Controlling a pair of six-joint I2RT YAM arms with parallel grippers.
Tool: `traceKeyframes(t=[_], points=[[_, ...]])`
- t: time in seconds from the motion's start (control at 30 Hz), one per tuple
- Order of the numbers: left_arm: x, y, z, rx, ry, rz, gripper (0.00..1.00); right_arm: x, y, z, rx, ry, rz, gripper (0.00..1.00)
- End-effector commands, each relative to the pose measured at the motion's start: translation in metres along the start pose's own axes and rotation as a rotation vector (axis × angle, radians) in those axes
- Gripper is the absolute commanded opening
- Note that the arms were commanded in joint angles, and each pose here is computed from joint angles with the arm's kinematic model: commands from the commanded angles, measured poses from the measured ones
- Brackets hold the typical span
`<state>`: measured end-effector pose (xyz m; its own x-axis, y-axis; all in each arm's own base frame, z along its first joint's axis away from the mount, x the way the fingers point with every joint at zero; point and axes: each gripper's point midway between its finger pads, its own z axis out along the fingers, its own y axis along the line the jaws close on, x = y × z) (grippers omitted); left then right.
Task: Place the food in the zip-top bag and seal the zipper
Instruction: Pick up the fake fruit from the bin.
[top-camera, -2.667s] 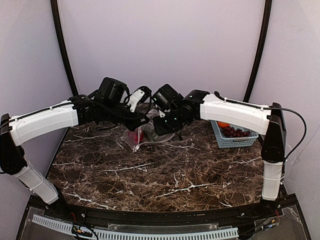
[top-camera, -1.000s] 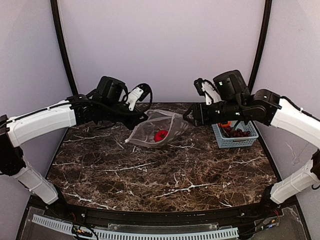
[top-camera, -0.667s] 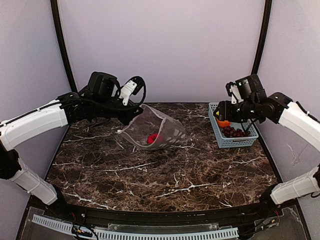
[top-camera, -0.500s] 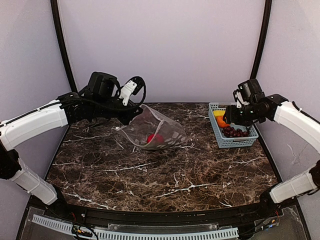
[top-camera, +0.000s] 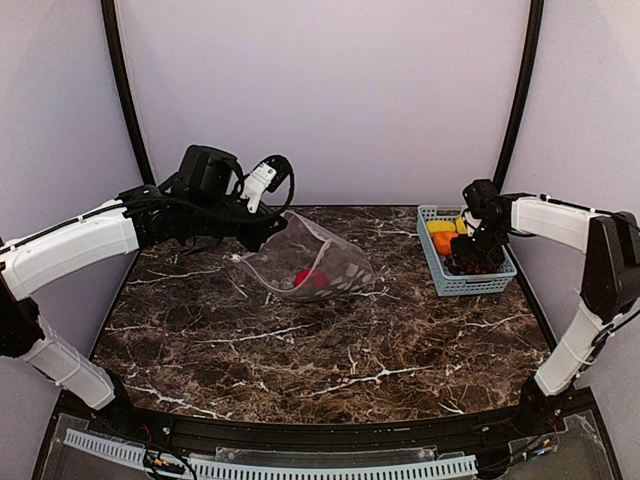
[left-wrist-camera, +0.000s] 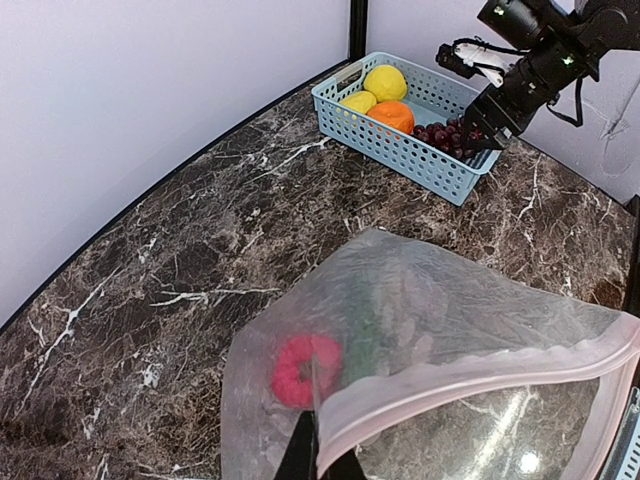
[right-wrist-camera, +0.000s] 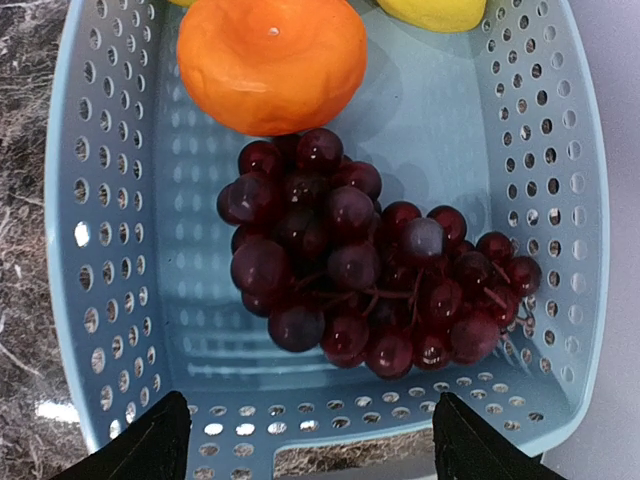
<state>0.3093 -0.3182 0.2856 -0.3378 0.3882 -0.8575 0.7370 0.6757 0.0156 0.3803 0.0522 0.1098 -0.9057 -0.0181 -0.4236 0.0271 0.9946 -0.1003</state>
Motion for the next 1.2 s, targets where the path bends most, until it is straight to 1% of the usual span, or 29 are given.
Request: traceKeyframes(t=[0.0,0.17,0.37,0.63,0.7,0.73,0.77,0.9,0.93,1.0,1.03,1.13,1.17], points=[[0.003,-0.001,-0.001,0.005,0.009,0.004,0.01,-0.016,-0.008,0.016,0.060,0.000,-0.061,0.83],[0.004,0.000,0.000,0.002,0.013,0.007,0.01,-0.025,-0.017,0.037,0.142,0.021,-0.099,0.86],[0.005,0.000,0.001,0.000,0.016,0.007,0.01,-0.031,-0.018,0.057,0.178,0.031,-0.142,0.88],[0.005,0.000,0.002,0.003,0.019,0.007,0.01,-0.019,-0.022,0.090,0.239,0.081,-0.156,0.84],[0.005,0.000,0.002,0.005,0.016,0.007,0.01,-0.016,-0.024,0.097,0.256,0.091,-0.161,0.80],[0.005,0.000,0.001,0.004,0.017,0.007,0.01,-0.015,-0.025,0.099,0.262,0.097,-0.163,0.78],[0.004,0.000,0.001,0.003,0.015,0.007,0.01,-0.014,-0.025,0.101,0.264,0.100,-0.164,0.73],[0.003,0.001,-0.001,-0.002,0.012,0.011,0.01,-0.019,-0.020,0.099,0.236,0.073,-0.151,0.51],[0.003,0.001,-0.001,-0.006,0.014,0.015,0.01,-0.021,-0.019,0.096,0.227,0.061,-0.144,0.44],[0.001,0.003,-0.004,-0.013,0.011,0.023,0.01,-0.028,-0.018,0.087,0.213,0.029,-0.127,0.35],[-0.001,0.007,-0.007,-0.041,0.005,0.026,0.01,-0.033,-0.018,0.081,0.206,0.009,-0.118,0.30],[-0.006,0.013,-0.014,-0.075,-0.005,0.039,0.01,-0.048,-0.015,0.060,0.175,-0.052,-0.092,0.23],[-0.008,0.015,-0.017,-0.083,-0.011,0.042,0.01,-0.052,-0.014,0.052,0.161,-0.073,-0.081,0.22]])
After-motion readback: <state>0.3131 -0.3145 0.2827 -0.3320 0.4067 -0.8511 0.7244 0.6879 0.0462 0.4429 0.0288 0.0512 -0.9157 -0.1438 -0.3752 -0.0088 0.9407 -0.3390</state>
